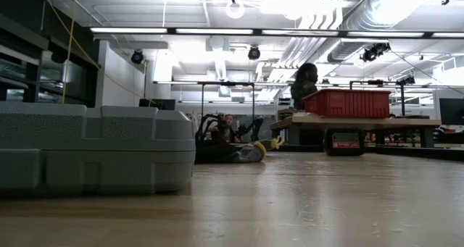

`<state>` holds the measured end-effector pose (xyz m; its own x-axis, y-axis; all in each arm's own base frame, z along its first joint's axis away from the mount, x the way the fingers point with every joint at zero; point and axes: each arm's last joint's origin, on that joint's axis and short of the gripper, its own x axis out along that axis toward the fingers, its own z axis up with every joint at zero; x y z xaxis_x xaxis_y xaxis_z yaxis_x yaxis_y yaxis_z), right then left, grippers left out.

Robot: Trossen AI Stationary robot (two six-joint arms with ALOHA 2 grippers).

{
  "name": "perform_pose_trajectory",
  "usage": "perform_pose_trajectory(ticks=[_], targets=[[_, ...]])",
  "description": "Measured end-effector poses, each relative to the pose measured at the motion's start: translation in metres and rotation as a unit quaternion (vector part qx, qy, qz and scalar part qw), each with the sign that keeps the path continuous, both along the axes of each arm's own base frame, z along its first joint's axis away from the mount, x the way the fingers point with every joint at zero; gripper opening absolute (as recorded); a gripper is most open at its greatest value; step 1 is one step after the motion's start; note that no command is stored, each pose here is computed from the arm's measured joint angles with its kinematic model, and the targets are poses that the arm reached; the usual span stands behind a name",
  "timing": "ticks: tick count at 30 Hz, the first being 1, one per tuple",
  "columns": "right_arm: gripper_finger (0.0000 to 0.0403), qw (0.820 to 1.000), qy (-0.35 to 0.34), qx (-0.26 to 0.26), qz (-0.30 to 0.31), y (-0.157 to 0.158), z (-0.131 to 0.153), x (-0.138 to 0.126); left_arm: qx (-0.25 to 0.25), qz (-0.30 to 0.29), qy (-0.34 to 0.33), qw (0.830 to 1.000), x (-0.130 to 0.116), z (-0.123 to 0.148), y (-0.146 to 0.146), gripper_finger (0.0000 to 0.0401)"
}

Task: Coil cords
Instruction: Coil the black wire cable onto the black spool

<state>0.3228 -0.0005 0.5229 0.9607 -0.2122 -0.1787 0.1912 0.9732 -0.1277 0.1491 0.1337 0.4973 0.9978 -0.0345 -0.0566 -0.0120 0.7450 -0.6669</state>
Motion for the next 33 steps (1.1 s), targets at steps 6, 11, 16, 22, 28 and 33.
perform_pose_trajectory(ticks=[6,11,16,22,28,33], targets=[[0.0,1.0,0.004,-0.011,-0.002,-0.002,0.0,-0.001,-0.051,-0.058,0.004,0.997,0.006,0.0,-0.009,0.0001],[0.0,1.0,0.005,-0.013,-0.003,-0.004,0.0,-0.001,-0.098,-0.13,0.015,0.987,0.02,-0.003,-0.02,0.0001],[0.0,1.0,-0.007,-0.013,-0.004,-0.004,0.003,-0.001,-0.099,-0.175,0.009,0.98,0.03,0.0,-0.032,0.0001],[0.0,0.999,-0.034,-0.025,-0.005,-0.006,0.008,0.001,-0.118,-0.224,0.02,0.967,0.052,-0.004,-0.042,0.0001],[0.0,0.999,-0.044,-0.019,0.007,-0.008,0.008,0.004,-0.122,-0.285,0.004,0.951,0.086,-0.007,-0.047,0.0001],[0.0,0.998,-0.059,-0.017,0.026,-0.007,0.004,0.017,-0.114,-0.346,-0.053,0.93,0.116,0.001,-0.053,0.0001]])
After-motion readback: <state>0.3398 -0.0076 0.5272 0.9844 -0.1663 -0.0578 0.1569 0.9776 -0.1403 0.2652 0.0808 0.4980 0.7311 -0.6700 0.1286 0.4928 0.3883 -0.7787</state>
